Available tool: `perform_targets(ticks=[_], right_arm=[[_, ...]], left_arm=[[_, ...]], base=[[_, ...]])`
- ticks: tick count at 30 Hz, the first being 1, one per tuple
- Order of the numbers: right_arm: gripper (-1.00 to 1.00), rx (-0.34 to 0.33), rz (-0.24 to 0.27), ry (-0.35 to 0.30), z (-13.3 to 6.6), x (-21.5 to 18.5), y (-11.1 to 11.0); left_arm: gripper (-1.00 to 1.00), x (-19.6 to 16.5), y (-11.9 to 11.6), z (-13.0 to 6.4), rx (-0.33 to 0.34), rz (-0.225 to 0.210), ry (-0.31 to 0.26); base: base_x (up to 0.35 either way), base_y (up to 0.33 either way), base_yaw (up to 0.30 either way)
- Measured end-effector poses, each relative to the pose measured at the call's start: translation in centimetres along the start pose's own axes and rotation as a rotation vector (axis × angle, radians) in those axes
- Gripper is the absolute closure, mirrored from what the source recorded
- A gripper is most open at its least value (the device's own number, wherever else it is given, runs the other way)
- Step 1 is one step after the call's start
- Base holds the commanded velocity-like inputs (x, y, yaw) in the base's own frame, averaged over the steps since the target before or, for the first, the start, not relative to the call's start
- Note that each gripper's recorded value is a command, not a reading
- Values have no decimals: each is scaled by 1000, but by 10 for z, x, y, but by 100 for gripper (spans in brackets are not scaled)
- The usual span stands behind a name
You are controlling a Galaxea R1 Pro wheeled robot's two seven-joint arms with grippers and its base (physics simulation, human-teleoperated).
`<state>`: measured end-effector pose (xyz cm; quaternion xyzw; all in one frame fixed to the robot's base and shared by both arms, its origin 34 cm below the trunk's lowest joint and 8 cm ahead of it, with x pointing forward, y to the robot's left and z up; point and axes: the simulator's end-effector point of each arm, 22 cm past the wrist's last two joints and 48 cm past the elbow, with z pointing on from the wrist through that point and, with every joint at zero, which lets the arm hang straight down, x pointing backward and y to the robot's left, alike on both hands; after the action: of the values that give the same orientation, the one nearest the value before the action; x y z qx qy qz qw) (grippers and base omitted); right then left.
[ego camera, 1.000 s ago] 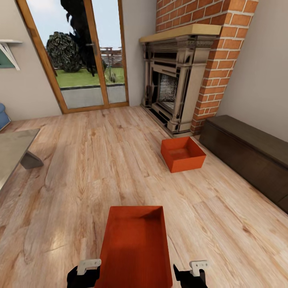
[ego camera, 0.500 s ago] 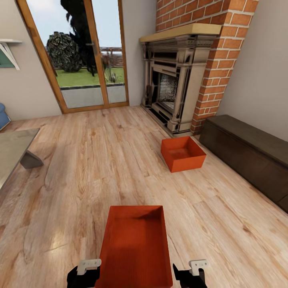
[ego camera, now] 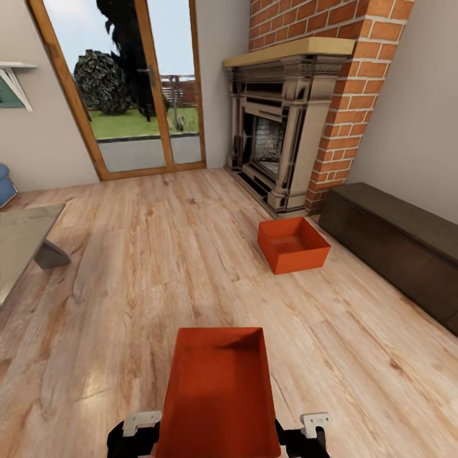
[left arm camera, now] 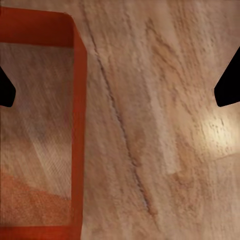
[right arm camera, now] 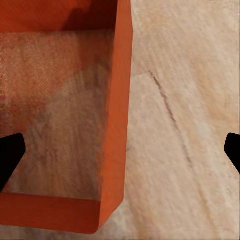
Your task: Move the two storage containers from the living room to the garage. In the garage, place one container on the floor and stack the other container on top of it (either order is fine).
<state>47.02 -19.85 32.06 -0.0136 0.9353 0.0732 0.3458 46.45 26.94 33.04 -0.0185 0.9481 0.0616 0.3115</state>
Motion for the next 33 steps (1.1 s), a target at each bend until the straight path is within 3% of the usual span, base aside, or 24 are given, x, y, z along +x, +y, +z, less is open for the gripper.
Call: perform_targets(ticks=[33], right_arm=[[-100,1,2,2,8,11,-2]], left_arm=[[-100,10,-2,9,0,0,-2]], base=[[7,14,0]])
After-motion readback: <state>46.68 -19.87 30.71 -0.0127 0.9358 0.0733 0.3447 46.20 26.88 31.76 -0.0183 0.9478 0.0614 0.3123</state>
